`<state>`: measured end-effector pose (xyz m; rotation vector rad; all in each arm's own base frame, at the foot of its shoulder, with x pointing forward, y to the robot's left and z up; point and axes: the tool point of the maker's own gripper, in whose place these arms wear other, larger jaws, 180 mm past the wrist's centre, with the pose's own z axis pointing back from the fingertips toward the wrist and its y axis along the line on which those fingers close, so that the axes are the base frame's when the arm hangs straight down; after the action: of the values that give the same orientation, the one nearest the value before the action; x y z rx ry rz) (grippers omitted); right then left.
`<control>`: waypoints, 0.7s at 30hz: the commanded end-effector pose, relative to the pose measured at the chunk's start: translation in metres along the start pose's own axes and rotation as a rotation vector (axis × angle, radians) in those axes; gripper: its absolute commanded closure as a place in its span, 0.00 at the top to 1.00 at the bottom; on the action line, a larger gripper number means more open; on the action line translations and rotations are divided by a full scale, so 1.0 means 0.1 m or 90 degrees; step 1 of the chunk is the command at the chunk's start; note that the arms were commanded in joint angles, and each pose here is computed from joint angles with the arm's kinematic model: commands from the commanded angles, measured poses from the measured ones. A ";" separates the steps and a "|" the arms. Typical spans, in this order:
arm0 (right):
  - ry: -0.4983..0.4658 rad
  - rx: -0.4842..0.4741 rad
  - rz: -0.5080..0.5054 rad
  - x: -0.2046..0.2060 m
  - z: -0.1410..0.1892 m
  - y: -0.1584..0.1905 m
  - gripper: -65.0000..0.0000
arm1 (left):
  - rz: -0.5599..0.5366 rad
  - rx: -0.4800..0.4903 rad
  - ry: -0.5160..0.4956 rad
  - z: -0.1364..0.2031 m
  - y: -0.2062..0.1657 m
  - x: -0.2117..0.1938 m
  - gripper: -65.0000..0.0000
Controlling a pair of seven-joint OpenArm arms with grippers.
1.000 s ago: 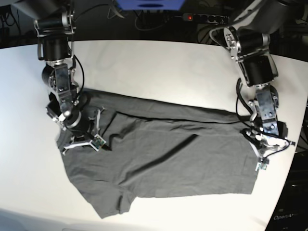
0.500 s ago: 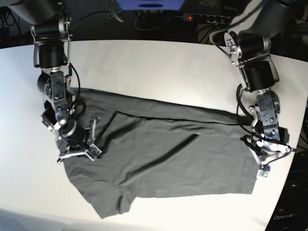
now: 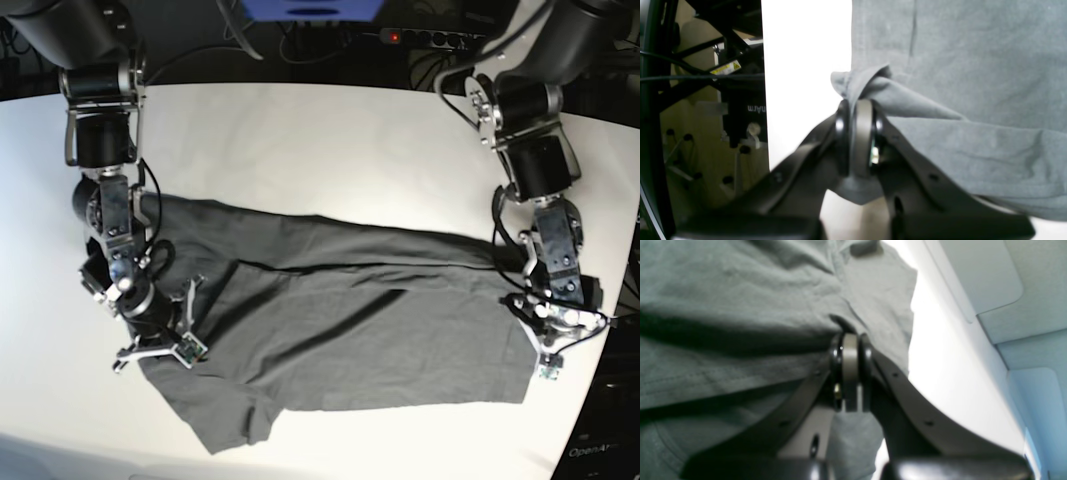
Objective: Fold the T-shirt properly
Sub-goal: 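Drag the folded edge further across the shirt with both grippers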
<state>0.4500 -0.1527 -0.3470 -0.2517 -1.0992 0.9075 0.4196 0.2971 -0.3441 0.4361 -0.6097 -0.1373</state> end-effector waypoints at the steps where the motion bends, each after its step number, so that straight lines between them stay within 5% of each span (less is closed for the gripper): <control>1: -0.028 -0.035 0.008 0.16 0.01 -0.25 0.00 | 0.010 0.023 -0.038 0.07 0.16 0.24 0.04; 21: -0.016 -0.031 -0.009 -0.02 -0.08 -0.38 0.00 | -0.014 -0.019 -0.013 -0.18 -0.07 0.04 0.04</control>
<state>0.4618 -0.1716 -0.3541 -0.2440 -1.0777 0.8891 0.4147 0.2892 -0.3851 0.3808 -0.5492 -0.1817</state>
